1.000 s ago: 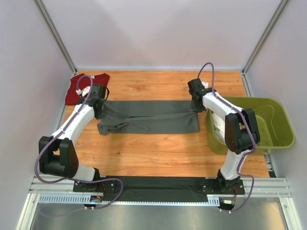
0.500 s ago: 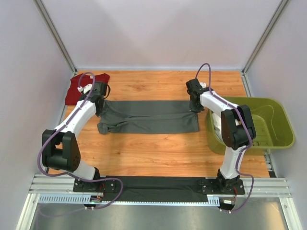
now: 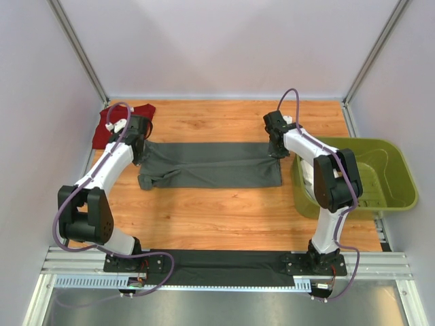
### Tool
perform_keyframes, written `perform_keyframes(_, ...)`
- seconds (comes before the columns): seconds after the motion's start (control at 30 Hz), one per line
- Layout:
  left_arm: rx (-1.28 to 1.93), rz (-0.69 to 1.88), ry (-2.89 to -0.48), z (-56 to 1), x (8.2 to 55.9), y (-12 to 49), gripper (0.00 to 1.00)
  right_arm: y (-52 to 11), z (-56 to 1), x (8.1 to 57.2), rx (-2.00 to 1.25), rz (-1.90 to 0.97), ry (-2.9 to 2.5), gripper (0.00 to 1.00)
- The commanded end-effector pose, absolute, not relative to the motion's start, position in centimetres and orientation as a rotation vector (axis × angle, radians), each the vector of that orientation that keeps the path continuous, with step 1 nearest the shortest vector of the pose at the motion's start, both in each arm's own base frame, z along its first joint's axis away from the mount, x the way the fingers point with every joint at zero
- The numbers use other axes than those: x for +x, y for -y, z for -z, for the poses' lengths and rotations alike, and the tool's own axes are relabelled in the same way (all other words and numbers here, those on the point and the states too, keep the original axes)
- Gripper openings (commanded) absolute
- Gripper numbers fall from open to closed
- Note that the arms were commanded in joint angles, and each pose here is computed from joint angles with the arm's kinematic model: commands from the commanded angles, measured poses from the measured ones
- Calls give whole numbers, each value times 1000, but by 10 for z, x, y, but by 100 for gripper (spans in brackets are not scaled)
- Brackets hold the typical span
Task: Fold and stack the t-shirts
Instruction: Fold the tshirt
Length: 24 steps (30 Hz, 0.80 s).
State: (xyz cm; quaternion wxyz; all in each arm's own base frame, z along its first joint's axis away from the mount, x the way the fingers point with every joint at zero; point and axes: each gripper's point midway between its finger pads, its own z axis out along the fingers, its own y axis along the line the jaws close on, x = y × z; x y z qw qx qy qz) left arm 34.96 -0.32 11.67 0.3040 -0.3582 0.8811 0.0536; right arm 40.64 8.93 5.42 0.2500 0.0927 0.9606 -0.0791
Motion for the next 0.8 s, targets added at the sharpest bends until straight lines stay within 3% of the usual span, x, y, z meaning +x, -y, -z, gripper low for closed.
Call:
perform_keyframes(0.0, -937, -125, -2251, -144, 363, -3, 0, -84, -76, 423, 284, 231, -2539, 0)
perform_keyframes(0.77, -855, -88, -2298, -125, 410, 7, 2, -99, -64, 451, 220, 195, -2585, 0)
